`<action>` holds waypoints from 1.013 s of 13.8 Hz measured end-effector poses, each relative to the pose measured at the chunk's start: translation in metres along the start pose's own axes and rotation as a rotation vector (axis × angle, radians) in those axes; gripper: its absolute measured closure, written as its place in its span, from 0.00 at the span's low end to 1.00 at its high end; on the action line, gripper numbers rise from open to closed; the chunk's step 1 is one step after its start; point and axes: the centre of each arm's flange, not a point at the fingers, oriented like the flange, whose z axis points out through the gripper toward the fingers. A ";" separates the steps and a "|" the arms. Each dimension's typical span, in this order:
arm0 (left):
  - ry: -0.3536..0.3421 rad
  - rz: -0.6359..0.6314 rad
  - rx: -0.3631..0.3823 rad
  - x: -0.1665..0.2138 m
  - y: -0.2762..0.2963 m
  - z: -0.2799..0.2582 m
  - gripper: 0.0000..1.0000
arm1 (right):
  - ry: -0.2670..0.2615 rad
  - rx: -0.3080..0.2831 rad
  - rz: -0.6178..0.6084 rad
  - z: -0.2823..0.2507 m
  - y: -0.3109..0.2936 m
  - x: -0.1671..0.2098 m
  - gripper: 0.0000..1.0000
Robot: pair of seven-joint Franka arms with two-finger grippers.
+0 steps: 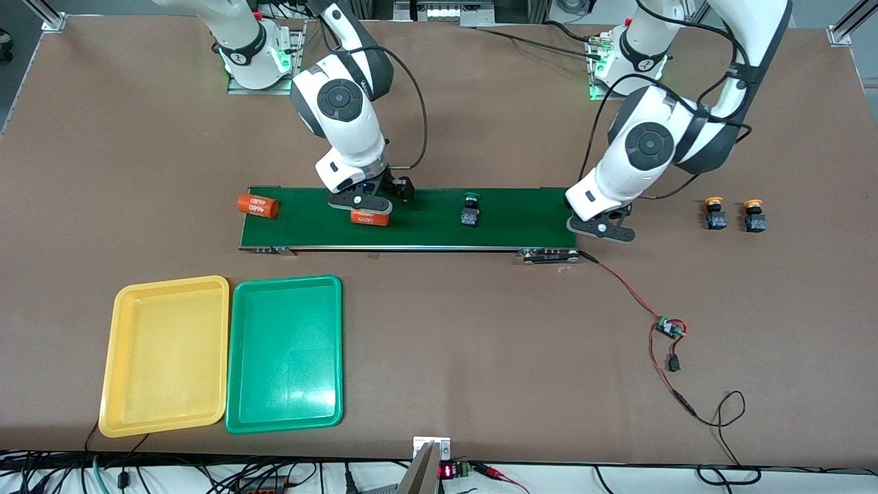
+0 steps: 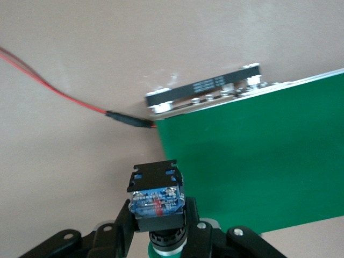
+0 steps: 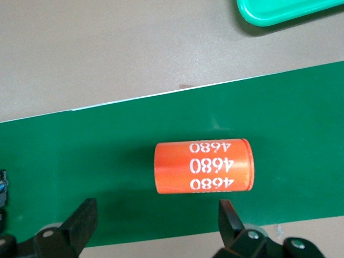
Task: Sort buttons by color to trays
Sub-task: 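Place the button on the belt with the left gripper, then grasp a belt button with the right gripper while the left gripper reaches another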
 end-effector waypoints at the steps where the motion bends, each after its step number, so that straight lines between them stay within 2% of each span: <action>1: -0.003 0.008 -0.012 0.004 0.007 0.002 0.59 | -0.001 -0.001 0.000 0.001 0.000 0.000 0.00; 5: -0.042 -0.001 -0.110 0.017 0.039 0.019 0.59 | -0.002 -0.002 0.000 0.002 0.000 0.000 0.00; 10: -0.022 0.006 -0.140 0.025 0.049 0.034 0.59 | -0.002 -0.002 0.000 0.002 0.000 0.000 0.00; 11: -0.017 0.010 -0.142 0.025 0.052 0.034 0.55 | -0.002 -0.003 0.000 0.002 0.000 0.000 0.00; 14: 0.039 0.004 -0.141 0.034 0.049 0.010 0.26 | -0.001 -0.002 -0.001 0.002 0.000 0.000 0.00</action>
